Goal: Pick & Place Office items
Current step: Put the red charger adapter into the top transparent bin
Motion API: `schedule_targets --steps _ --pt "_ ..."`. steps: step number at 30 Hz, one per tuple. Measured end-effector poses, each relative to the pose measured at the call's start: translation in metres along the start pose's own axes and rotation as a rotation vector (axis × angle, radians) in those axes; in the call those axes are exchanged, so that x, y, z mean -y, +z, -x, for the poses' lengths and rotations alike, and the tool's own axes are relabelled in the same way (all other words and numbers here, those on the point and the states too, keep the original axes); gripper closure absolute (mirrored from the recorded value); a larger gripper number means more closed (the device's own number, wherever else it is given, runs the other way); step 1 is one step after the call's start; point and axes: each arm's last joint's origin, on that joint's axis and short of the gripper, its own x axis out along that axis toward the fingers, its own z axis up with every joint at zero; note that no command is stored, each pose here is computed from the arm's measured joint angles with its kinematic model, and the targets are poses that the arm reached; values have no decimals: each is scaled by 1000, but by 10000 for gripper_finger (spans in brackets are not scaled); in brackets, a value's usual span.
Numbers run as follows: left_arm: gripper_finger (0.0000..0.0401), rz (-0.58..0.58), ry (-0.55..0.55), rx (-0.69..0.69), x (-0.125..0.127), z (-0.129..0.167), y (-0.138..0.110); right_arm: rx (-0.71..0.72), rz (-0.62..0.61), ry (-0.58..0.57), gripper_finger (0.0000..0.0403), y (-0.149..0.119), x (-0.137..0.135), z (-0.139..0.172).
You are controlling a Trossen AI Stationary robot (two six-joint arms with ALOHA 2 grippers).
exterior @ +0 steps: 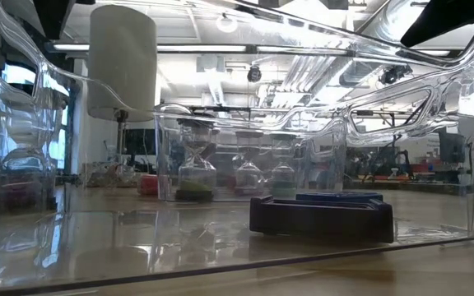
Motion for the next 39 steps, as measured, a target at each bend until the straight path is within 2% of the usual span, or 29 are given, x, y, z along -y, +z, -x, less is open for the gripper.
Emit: schedule_targets --steps 10,25,39 --pt "82 17 0 65 4 0 2 0 -1 0 41 0 0 0" --pt "80 2 0 66 3 0 2 0 -1 0 41 0 0 0" --pt "80 10 -73 129 10 1 9 -3 2 3 41 0 0 0"
